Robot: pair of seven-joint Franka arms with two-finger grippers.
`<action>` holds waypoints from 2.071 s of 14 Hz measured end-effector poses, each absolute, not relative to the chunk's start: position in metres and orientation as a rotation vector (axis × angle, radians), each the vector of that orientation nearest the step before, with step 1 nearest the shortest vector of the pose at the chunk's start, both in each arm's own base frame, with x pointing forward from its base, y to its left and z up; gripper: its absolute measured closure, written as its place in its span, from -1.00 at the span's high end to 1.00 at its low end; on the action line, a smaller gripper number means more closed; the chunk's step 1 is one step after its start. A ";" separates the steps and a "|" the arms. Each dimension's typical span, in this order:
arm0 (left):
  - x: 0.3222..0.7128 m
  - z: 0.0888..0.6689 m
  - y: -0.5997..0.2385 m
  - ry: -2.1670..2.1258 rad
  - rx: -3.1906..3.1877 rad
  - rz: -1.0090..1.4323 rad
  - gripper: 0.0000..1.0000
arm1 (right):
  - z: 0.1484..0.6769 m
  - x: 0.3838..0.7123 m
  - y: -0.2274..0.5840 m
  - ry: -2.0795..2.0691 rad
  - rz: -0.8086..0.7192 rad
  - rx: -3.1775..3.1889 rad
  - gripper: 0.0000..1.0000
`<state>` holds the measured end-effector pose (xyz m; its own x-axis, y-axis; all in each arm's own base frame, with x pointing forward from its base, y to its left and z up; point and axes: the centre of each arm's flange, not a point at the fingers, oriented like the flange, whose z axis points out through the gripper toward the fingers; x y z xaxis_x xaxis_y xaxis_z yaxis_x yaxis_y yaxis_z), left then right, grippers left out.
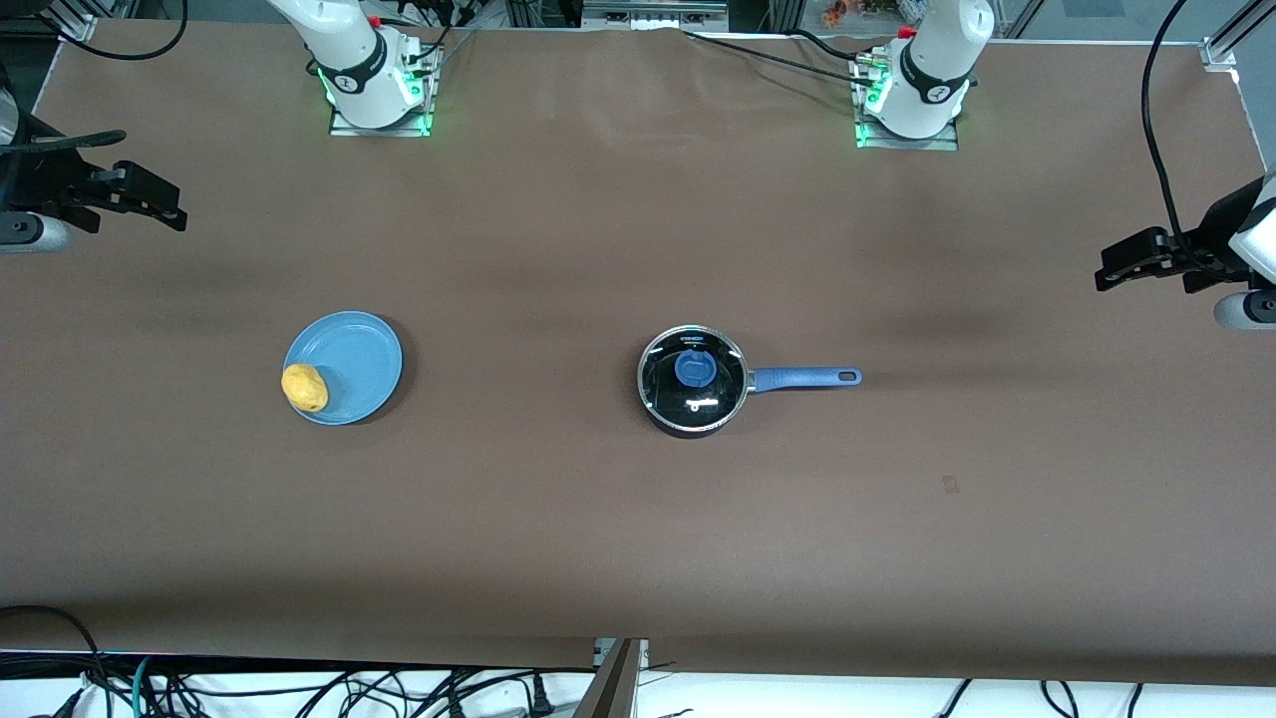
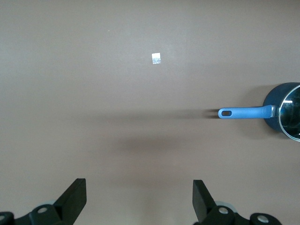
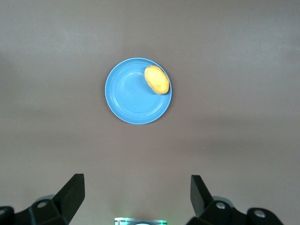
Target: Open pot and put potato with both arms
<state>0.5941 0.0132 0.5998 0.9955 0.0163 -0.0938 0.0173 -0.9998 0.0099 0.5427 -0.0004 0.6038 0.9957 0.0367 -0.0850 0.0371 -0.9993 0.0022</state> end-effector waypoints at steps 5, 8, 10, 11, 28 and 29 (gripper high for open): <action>0.597 0.594 0.014 0.027 3.126 -0.162 1.00 | 0.604 0.543 0.000 0.058 -0.133 3.134 1.00; 0.600 0.585 0.004 0.007 3.123 -0.184 1.00 | 0.604 0.543 0.000 0.058 -0.133 3.134 1.00; 0.605 0.575 -0.022 0.037 3.092 -0.212 1.00 | 0.604 0.543 -0.001 0.057 -0.133 3.135 1.00; 0.610 0.564 -0.045 0.058 3.079 -0.226 1.00 | 0.604 0.543 -0.002 0.052 -0.133 3.135 1.00; 0.599 0.330 -0.421 0.170 3.071 0.005 1.00 | 0.601 0.544 -0.009 0.035 -0.142 3.136 1.00; 0.599 0.329 -0.420 0.151 3.089 0.022 1.00 | 0.600 0.544 -0.009 0.035 -0.143 3.136 1.00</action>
